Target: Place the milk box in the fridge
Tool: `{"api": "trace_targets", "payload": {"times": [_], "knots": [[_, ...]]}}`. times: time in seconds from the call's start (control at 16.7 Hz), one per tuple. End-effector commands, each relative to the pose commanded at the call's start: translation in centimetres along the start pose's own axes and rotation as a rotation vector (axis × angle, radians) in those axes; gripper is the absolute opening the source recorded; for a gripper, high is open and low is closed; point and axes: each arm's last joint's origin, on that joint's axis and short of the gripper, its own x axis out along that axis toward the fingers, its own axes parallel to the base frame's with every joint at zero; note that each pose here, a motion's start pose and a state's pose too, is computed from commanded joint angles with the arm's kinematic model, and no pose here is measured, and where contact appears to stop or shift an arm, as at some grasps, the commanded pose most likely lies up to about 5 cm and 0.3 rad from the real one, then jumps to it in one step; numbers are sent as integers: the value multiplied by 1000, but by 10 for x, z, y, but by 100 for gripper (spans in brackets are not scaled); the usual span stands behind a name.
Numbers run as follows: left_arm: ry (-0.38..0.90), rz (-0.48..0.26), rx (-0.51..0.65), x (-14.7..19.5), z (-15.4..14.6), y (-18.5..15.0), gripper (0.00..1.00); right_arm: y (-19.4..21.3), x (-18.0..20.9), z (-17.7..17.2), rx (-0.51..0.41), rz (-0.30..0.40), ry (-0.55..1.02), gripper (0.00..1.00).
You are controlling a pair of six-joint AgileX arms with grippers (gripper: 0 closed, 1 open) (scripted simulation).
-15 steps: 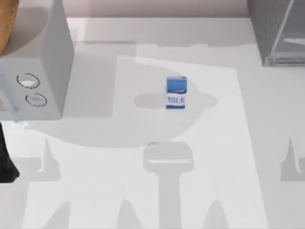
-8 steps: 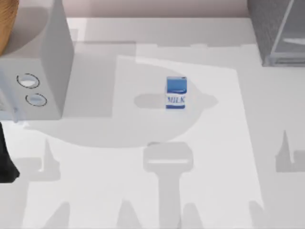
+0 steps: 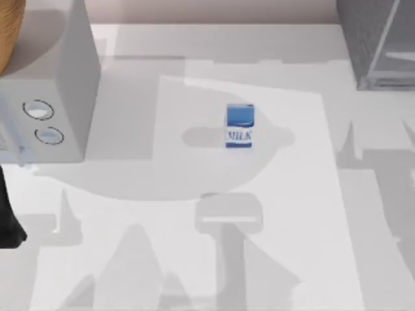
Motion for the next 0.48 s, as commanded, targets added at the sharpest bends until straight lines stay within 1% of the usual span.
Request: {"api": "trace_targets", "payload": {"times": [0.12,0.24,0.36,0.48], "knots": [[0,0,0,0,0,0,100,23,33,-2,10,-8,-3,100],[0,0,0,0,0,0,100,53,66,-17,18,-14,7,100],[0,0,0,0,0,0,100,88,92,-46,21,-16,29,100],[0,0,0,0,0,0,100,125,108,-86,18,-14,60,100]]}}
